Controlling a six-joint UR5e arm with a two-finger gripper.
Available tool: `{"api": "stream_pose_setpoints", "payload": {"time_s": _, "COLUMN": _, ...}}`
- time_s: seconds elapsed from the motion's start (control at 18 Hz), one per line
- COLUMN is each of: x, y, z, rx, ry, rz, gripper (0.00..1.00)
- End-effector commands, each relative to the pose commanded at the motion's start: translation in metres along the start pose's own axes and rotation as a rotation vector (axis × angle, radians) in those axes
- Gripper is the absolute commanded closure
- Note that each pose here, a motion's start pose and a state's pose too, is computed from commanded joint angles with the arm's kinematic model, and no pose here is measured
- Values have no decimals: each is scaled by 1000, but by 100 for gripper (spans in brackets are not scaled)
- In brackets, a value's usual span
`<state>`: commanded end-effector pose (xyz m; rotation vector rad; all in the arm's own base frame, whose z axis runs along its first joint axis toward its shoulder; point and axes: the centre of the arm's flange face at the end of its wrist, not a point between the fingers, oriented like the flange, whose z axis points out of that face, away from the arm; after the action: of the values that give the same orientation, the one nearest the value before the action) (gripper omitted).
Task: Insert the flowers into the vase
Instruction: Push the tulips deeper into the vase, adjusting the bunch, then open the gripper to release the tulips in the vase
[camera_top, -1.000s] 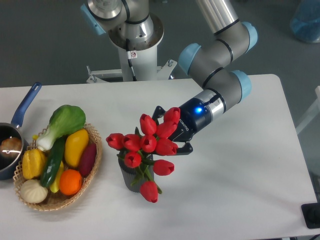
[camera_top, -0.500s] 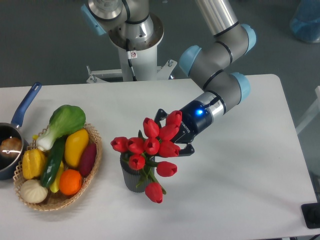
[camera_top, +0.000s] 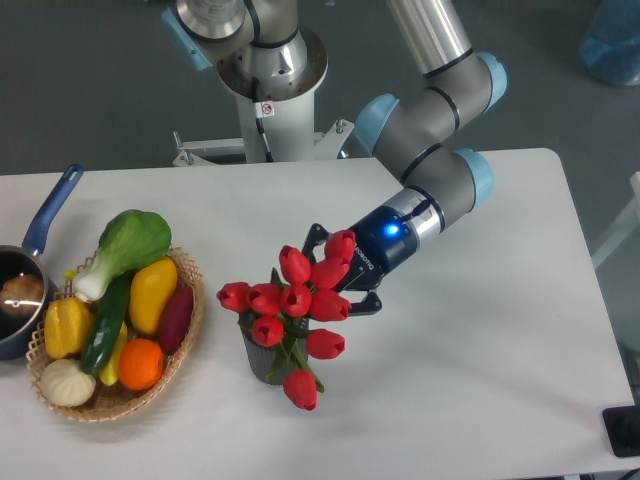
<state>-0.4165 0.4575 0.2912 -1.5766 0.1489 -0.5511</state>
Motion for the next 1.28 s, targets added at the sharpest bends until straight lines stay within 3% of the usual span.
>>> {"api": "stream_pose_setpoints", "payload": {"time_s": 0.61, "x": 7, "y": 15, "z": 8, "rx": -13, "ry": 12, "rz": -19, "gripper": 100}}
{"api": "stream_pose_setpoints", "payload": {"time_s": 0.72, "x": 5, "y": 21, "z": 8, "rx": -31, "ry": 12, "rz": -2, "gripper": 93}}
{"api": "stream_pose_setpoints", "payload": {"time_s": 0.94, "x": 5, "y": 28, "z": 8, "rx": -62, "ry": 10, "rz": 11, "gripper": 90}}
{"api": "stream_pose_setpoints", "payload": {"time_s": 1.0, "x": 5, "y": 29, "z": 8, "rx": -63, "ry": 10, "rz": 11, "gripper": 86}}
{"api": "stream_pose_setpoints", "payload": {"time_s": 1.06, "x": 5, "y": 28, "z": 7, "rx": -63, "ry": 8, "rz": 12, "gripper": 75}}
{"api": "stream_pose_setpoints", "payload": {"time_s": 1.17, "x": 5, "y": 29, "z": 6, "rx": -66, "ry": 7, "rz": 9, "gripper": 7}}
{"api": "stream_pose_setpoints", "payload": {"time_s": 1.22, "x": 5, "y": 31, "z": 5, "rx": -76, "ry": 4, "rz": 6, "gripper": 0}}
{"api": "stream_pose_setpoints", "payload": {"time_s": 1.28, "x": 4, "y": 32, "z": 4, "rx": -92, "ry": 0, "rz": 12, "gripper": 0}}
